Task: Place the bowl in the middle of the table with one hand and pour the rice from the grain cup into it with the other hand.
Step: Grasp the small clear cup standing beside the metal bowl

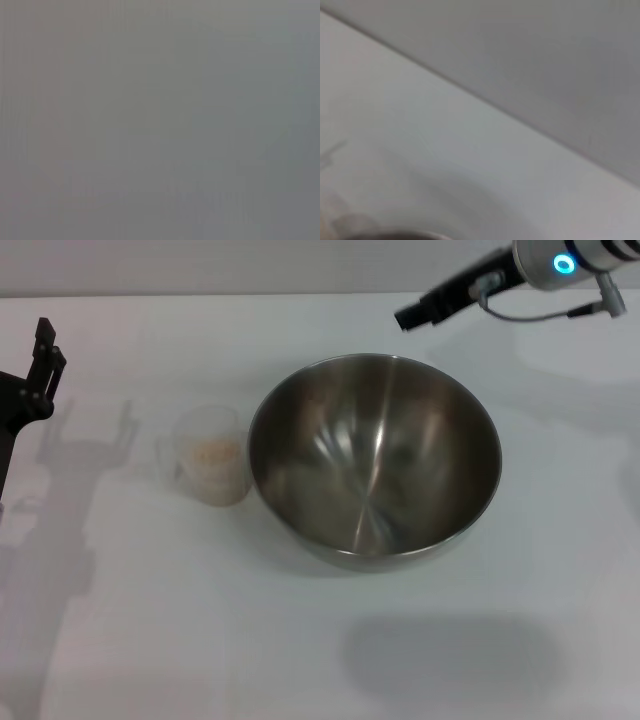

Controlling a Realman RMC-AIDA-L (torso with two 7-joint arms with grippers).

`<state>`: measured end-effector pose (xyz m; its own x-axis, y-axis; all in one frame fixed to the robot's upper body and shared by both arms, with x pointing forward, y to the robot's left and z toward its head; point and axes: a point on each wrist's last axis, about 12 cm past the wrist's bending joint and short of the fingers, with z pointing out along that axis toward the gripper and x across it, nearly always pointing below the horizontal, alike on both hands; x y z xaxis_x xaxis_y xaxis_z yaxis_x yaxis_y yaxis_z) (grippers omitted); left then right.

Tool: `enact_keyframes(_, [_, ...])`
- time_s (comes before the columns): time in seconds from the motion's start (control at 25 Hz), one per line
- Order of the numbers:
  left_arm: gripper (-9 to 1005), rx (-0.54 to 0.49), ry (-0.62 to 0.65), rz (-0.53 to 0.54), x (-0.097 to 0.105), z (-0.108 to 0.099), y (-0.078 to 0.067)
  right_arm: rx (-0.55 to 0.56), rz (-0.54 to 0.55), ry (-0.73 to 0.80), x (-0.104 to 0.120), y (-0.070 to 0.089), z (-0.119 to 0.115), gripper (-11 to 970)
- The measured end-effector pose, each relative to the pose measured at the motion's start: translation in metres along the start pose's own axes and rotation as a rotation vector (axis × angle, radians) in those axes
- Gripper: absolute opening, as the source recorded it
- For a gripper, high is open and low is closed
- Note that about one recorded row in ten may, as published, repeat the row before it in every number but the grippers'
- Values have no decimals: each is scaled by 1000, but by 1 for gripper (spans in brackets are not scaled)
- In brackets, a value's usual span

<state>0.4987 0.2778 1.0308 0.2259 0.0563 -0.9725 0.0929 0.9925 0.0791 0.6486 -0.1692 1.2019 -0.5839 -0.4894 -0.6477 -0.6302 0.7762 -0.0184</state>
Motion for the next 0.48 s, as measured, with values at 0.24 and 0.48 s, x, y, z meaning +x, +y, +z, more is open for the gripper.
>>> enact_keyframes(0.24, [738, 1, 5, -6, 1, -3, 0, 99, -129, -207, -13, 15, -11, 543])
enact_keyframes(0.48, [738, 7, 12, -6, 2, -6, -1, 223, -257, -494, -6, 41, -9, 543])
